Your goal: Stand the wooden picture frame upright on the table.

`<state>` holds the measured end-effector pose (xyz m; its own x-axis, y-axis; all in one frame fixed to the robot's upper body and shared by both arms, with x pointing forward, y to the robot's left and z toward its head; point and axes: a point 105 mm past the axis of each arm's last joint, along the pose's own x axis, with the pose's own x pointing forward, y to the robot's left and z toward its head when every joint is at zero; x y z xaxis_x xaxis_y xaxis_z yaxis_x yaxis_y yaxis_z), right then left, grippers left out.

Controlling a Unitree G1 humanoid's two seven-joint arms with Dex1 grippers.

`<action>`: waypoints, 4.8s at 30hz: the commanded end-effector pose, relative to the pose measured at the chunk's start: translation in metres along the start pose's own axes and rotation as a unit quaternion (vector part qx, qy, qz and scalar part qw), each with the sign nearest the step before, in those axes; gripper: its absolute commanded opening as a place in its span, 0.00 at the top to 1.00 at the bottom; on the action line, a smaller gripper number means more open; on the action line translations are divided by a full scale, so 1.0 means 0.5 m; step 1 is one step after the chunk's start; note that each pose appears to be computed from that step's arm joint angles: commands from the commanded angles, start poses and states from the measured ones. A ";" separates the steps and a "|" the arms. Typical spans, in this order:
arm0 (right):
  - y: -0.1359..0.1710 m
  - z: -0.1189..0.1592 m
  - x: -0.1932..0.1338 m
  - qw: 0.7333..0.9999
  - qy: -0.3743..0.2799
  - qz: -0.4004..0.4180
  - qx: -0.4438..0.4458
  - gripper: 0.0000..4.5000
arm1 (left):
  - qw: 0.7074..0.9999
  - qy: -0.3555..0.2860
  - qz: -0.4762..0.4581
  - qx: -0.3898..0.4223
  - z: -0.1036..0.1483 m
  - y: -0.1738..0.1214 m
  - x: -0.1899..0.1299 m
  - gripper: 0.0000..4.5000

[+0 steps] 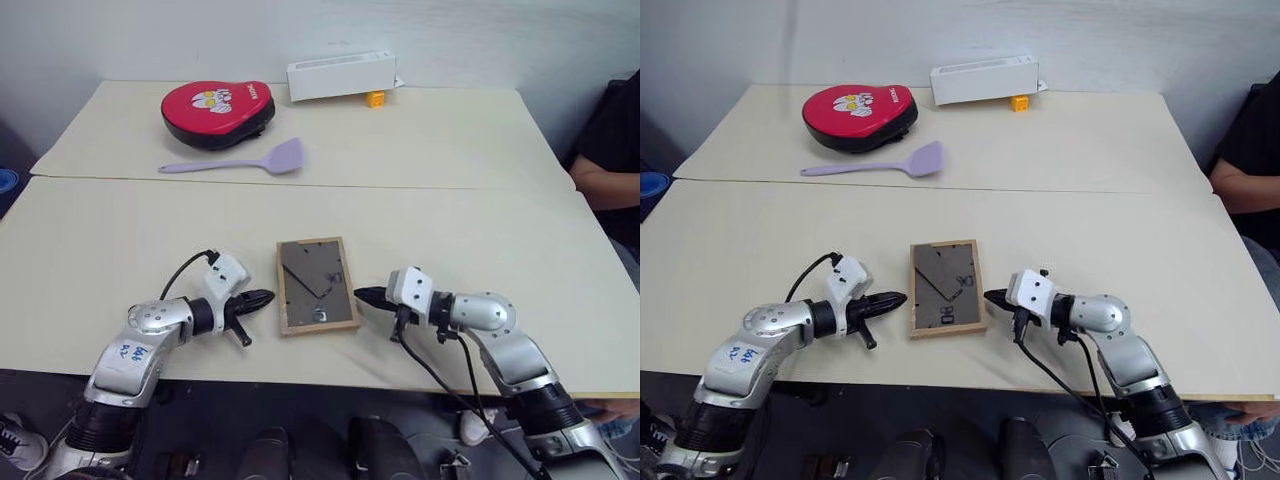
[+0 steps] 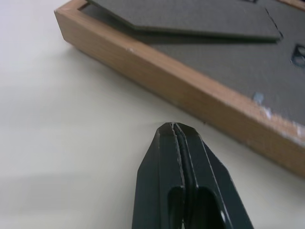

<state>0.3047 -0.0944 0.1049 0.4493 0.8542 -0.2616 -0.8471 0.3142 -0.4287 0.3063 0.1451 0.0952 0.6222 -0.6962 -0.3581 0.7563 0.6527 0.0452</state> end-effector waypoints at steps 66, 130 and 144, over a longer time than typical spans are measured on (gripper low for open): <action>-0.016 0.210 -0.003 0.967 -0.152 0.150 0.142 0.21 | 0.974 -0.043 -0.143 -0.172 0.026 -0.028 -0.044 0.72; -0.088 0.153 0.011 0.871 -0.175 -0.030 -0.458 0.21 | 0.769 0.040 -0.368 -0.522 0.129 -0.093 -0.105 0.72; -0.095 0.149 0.016 0.859 -0.186 -0.076 -0.471 0.65 | 0.774 0.046 -0.349 -0.526 0.113 -0.095 -0.098 0.72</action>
<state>0.3249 -0.0665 0.1691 0.2474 0.9688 -0.0153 -0.1412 0.0204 -0.9898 0.2545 0.1349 0.1527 0.1048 -0.9928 -0.0589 0.2537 0.0839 -0.9636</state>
